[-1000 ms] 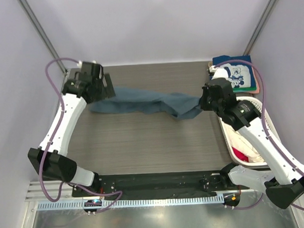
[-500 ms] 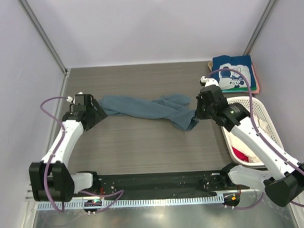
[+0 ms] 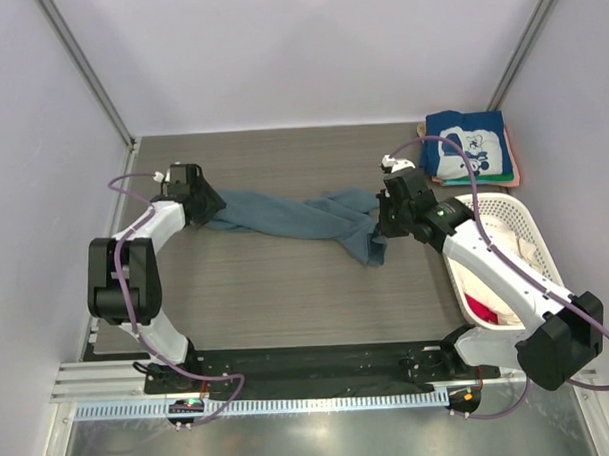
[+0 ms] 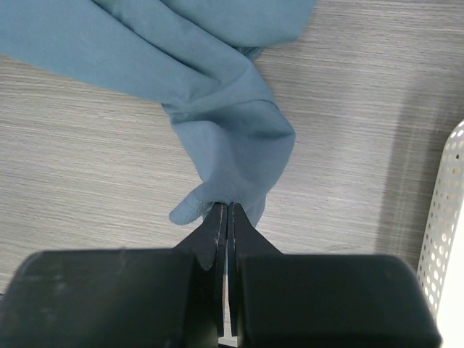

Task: Fold and stack the t-shirts
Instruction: Flatten the tshirt out

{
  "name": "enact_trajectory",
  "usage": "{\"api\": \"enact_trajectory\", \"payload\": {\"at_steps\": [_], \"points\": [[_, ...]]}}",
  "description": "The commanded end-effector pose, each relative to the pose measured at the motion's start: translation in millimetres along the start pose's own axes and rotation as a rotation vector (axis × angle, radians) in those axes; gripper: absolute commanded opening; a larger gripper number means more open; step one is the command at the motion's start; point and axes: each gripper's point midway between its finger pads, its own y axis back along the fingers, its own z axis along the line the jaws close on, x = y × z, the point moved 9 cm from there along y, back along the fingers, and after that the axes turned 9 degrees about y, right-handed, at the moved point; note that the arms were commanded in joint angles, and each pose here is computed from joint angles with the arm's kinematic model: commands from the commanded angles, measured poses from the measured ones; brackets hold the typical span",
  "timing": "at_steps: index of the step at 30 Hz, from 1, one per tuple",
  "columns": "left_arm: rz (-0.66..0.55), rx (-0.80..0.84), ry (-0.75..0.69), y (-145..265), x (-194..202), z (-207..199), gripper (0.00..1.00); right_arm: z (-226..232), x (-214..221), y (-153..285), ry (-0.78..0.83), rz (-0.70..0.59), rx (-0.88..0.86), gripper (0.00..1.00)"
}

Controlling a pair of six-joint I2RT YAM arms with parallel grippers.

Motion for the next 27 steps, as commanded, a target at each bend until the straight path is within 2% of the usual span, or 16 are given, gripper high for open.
{"api": "enact_trajectory", "payload": {"at_steps": [1, 12, 18, 21, 24, 25, 27], "points": [[-0.054, 0.064, 0.034, -11.4, -12.9, -16.8, 0.58, 3.8, -11.3, -4.5, 0.015, -0.05, -0.03, 0.01], [-0.062, 0.023, 0.055, -29.5, -8.2, -8.2, 0.55, 5.7, -8.6, -14.5, 0.026, -0.026, -0.032, 0.01], [-0.093, 0.043, 0.048, -36.6, -18.5, -18.6, 0.51, 5.2, -7.6, -15.8, 0.027, -0.023, -0.03, 0.01], [-0.086, 0.053, 0.04, -43.1, -21.5, -24.6, 0.44, 4.3, -5.8, -16.9, 0.027, -0.017, -0.025, 0.01], [-0.072, 0.066, 0.042, -44.9, -21.5, -28.3, 0.28, 4.4, -5.3, -17.1, 0.027, -0.017, -0.021, 0.01], [-0.07, 0.072, 0.044, -43.0, -21.1, -28.4, 0.17, 4.1, -5.5, -16.8, 0.026, -0.019, -0.019, 0.01], [-0.085, 0.08, 0.046, -36.0, -23.2, -30.4, 0.09, 4.1, -5.9, -14.6, 0.026, -0.025, -0.019, 0.01]]}}
